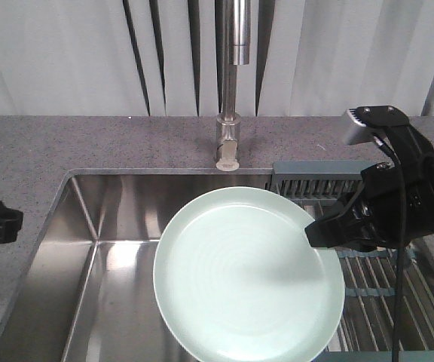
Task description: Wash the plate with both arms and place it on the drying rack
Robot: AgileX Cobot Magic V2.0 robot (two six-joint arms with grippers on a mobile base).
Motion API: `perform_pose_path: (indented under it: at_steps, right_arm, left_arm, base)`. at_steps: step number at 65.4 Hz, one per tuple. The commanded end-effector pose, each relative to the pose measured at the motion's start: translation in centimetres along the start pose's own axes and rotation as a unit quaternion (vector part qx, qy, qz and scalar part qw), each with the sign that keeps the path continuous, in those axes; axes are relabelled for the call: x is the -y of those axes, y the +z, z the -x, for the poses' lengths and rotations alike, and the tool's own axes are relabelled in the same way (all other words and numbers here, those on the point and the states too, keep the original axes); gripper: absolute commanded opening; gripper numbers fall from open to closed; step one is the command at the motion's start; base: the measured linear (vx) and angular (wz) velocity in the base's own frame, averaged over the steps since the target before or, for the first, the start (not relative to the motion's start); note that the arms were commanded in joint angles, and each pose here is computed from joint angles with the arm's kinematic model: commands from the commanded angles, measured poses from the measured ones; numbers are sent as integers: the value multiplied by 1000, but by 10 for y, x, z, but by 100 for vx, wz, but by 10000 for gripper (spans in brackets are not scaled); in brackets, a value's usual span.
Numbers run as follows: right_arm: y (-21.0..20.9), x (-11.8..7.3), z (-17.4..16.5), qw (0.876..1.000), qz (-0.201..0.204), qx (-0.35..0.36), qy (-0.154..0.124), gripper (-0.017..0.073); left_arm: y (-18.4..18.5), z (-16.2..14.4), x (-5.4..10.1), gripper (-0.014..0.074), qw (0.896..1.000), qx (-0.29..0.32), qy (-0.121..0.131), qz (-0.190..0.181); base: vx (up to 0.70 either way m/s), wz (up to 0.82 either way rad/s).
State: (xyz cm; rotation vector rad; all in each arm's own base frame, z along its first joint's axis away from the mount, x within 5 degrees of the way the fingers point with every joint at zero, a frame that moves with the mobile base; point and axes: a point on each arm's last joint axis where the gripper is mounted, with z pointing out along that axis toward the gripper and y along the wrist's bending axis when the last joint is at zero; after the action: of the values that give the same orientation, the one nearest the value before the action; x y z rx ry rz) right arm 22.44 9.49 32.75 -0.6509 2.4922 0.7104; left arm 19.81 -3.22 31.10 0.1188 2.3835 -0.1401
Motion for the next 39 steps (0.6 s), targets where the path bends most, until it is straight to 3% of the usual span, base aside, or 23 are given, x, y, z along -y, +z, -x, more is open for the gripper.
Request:
perform_pose_path:
  at_steps: [1, 21, 39]
  right_arm:
    - [-12, -8, 7, 999, 8, 41, -3, -1]
    - [-12, -8, 7, 999, 8, 41, -3, -1]
    - [-12, -8, 7, 999, 8, 41, -3, -1]
  left_arm:
    - [-20, -1, 0, 487, 999, 49, -11, -2]
    - [-59, -33, -11, 482, 996, 55, -33, 55]
    - [-81, -41, -11, 482, 994, 92, -34, 54]
  base:
    - [0, 0]
    - [0, 0]
    - [0, 0]
